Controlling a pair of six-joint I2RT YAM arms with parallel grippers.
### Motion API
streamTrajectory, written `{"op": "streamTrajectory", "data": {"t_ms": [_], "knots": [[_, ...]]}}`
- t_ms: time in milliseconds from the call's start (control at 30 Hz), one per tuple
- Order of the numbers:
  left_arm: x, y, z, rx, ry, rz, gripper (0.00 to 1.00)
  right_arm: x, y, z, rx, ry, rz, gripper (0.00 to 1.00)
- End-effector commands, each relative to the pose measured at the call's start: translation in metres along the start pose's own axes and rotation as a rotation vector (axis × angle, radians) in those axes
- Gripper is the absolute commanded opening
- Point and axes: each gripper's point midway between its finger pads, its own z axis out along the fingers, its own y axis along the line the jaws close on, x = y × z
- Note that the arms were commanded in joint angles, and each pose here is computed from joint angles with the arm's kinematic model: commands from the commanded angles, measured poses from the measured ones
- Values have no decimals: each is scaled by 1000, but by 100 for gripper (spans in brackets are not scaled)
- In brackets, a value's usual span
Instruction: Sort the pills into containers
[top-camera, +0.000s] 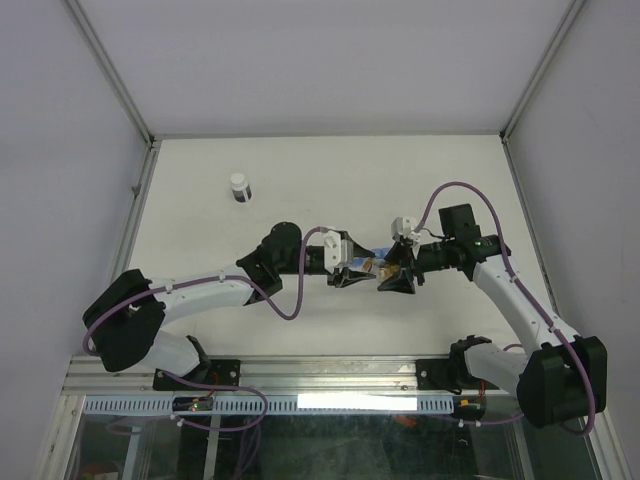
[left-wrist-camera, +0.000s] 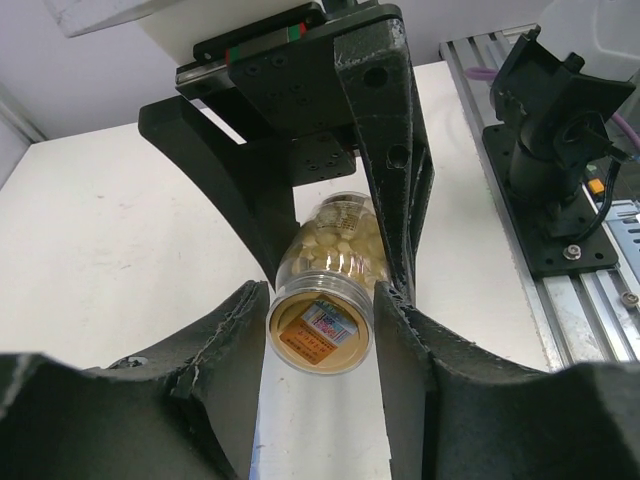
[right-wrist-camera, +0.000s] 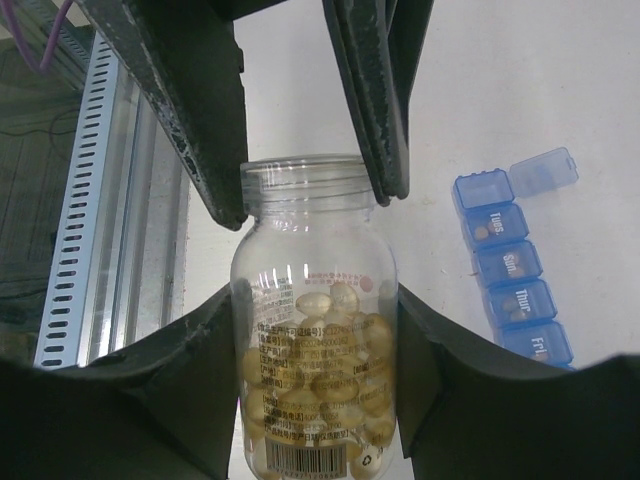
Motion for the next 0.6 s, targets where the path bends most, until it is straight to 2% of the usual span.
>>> {"op": "streamTrajectory", "data": {"t_ms": [0, 200, 367, 433, 567], "knots": [[-21, 8, 4, 15, -46, 15, 41, -24, -3, -2, -14, -52, -80, 0], [-24, 4, 3, 25, -52, -81, 36, -24, -3, -2, -14, -52, -79, 0], [-37, 14, 8, -51, -39, -348, 24, -24, -3, -2, -14, -52, -80, 0], [-26, 17, 13, -90, -5, -488, 23, -24, -3, -2, -14, -52, -80, 0], [-21, 16, 17, -125, 26, -596, 26, -24, -3, -2, -14, -52, -79, 0]]}}
